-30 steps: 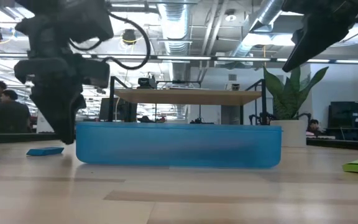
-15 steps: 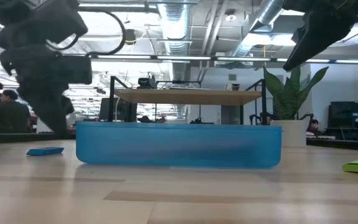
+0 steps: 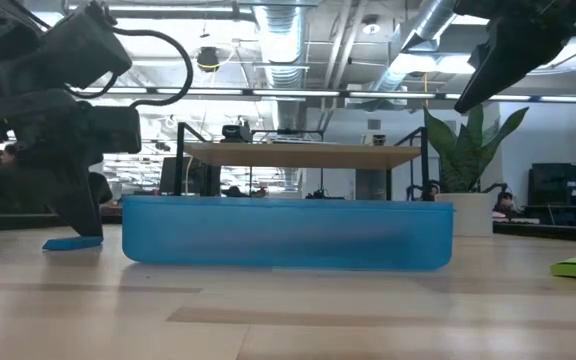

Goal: Pack school essentials
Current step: Put the blue eraser into the blue supply box

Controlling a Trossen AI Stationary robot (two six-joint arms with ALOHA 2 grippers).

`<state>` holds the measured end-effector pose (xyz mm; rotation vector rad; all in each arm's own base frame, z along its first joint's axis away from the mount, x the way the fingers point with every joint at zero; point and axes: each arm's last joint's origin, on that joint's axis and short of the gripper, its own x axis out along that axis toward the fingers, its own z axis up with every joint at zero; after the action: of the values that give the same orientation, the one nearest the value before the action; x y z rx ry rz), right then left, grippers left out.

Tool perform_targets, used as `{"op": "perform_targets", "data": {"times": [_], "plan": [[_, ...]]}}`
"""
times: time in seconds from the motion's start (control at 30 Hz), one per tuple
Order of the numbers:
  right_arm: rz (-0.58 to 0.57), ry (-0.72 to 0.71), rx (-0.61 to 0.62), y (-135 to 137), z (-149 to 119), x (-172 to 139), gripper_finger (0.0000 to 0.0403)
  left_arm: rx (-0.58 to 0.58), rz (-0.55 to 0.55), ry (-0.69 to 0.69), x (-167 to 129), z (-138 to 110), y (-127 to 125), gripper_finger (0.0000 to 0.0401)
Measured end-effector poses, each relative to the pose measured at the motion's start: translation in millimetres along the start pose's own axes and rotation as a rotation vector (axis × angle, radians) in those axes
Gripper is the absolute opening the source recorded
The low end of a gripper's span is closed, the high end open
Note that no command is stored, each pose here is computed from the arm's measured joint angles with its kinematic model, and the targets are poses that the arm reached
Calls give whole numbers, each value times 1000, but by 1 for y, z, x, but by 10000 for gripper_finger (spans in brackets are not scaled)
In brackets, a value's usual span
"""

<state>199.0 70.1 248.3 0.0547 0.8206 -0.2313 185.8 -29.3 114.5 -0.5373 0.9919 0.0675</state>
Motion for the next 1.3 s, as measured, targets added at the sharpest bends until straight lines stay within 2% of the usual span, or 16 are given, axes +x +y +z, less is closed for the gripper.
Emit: {"op": "perform_targets", "data": {"times": [0.17,0.73,1.0,1.2,1.3], "plan": [[0,0,0,0,0,0,127,34,-6,11,1,-4,-4,196],[-1,-2,0,0,0,0,127,169,19,14,2,-14,-15,126],[-4,-6,1,0,0,0,127,199,42,0,3,-14,-15,78],[-4,-7,-1,0,1,0,127,227,54,-9,2,-14,-14,15],[-2,-13,-15,0,1,0,127,230,60,-13,2,-14,-14,5]]}}
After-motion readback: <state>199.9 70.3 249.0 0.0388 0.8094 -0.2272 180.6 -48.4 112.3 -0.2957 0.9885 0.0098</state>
